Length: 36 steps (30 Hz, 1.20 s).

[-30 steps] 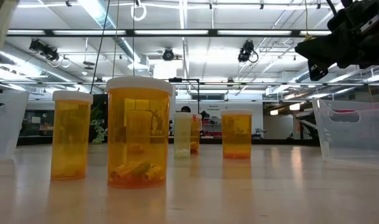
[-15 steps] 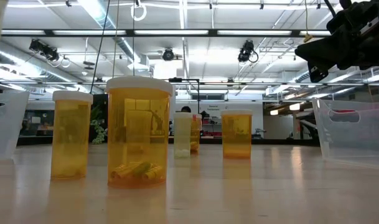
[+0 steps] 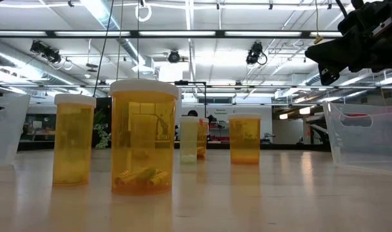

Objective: Pick and place medicine bottles into bin by pill shape (circle, oval)
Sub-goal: Put the small yellow pill bottle into the left transparent bin

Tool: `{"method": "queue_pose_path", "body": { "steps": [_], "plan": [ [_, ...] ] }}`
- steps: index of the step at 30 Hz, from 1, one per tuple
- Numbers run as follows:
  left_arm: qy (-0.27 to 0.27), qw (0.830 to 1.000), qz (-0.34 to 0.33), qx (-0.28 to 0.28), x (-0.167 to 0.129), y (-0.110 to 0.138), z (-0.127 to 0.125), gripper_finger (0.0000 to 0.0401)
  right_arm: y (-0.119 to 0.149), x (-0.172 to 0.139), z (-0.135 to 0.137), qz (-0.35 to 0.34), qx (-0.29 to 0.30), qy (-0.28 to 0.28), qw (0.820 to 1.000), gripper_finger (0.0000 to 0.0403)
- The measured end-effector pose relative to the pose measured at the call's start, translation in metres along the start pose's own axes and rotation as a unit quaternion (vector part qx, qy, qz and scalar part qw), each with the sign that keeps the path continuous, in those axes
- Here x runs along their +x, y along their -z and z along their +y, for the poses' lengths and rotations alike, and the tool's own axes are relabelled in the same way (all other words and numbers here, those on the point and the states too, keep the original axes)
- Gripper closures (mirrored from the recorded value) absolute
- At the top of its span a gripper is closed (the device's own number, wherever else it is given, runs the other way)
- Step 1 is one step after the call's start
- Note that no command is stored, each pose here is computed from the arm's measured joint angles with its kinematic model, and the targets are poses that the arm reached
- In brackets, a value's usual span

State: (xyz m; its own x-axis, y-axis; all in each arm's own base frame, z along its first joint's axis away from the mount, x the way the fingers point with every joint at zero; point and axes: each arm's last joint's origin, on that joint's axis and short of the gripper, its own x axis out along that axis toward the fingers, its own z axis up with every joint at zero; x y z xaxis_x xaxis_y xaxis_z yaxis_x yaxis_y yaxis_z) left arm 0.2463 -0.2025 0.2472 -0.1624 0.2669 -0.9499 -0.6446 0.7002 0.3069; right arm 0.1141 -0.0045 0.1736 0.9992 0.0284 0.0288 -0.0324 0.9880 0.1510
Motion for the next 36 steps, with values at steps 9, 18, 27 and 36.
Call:
{"method": "queue_pose_path", "body": {
  "steps": [9,18,27,36],
  "plan": [
    [0.036,0.996,-0.007,-0.082,0.002,0.019,0.040,0.0272,0.000,0.000,0.000,0.000,0.000,0.000,1.000,0.0356],
    [0.133,0.977,-0.003,-0.165,0.021,0.029,0.041,0.0278,0.000,0.000,0.000,0.000,0.000,0.000,1.000,0.0356],
    [0.150,0.976,-0.002,-0.160,0.041,0.012,0.035,0.0272,0.000,0.000,0.000,0.000,0.000,0.000,1.000,0.0356],
    [0.148,0.979,0.003,-0.137,0.067,0.004,0.035,0.0272,0.000,0.000,0.000,0.000,0.000,0.000,1.000,0.0356]
  ]
}}
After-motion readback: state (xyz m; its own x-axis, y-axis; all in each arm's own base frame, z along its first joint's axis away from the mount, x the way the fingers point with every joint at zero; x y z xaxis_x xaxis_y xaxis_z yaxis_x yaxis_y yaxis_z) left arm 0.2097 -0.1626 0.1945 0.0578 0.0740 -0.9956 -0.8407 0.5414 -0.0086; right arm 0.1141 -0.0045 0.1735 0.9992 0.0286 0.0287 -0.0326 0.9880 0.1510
